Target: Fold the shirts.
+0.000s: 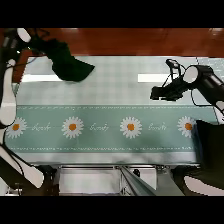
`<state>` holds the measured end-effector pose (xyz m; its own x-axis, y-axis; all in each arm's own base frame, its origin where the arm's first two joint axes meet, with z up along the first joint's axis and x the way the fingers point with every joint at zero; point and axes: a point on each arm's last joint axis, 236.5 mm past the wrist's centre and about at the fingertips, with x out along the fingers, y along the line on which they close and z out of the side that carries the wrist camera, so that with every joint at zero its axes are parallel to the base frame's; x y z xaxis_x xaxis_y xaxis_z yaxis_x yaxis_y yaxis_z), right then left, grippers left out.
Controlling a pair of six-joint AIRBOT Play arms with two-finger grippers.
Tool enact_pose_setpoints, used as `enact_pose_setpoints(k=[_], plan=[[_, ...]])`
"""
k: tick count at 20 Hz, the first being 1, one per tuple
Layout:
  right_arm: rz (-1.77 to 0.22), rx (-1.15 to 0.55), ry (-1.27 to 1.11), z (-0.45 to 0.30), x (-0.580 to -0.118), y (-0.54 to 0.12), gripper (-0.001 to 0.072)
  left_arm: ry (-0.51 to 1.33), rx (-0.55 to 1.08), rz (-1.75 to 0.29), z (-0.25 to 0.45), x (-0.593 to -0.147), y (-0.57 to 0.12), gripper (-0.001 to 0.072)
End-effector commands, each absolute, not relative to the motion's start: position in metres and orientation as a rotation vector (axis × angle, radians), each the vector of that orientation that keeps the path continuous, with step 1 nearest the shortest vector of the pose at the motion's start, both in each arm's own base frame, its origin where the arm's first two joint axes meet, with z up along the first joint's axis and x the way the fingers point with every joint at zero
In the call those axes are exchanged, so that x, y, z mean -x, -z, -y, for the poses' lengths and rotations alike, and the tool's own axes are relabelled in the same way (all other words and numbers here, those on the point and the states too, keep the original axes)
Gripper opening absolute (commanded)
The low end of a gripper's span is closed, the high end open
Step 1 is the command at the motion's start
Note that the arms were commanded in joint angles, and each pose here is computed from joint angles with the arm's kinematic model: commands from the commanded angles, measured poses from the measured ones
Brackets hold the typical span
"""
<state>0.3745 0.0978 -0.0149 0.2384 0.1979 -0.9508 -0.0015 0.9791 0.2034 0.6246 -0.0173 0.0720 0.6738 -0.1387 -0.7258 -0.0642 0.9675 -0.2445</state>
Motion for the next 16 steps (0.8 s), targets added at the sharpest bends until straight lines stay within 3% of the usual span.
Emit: enact_pose_setpoints(k=[1,3,9,16], plan=[[-1.225,-0.176,-0.157,-0.098,-0.374,-0.023,0.0618,0.184,0.152,-0.588,0.05,-0.598,-0.211,0.0031],[-1.157,-0.179,-0.171,-0.098,-0.369,-0.053,0.0618,0.25,0.059,-0.507,0.073,-0.561,-0.271,0.0031],[-0.982,-0.186,-0.229,-0.097,-0.323,-0.14,0.0618,0.38,0.026,-0.213,0.13,-0.462,-0.415,0.0031],[-0.844,-0.174,-0.281,-0.094,-0.274,-0.195,0.0618,0.707,0.091,-0.005,0.244,-0.341,-0.489,0.0031]])
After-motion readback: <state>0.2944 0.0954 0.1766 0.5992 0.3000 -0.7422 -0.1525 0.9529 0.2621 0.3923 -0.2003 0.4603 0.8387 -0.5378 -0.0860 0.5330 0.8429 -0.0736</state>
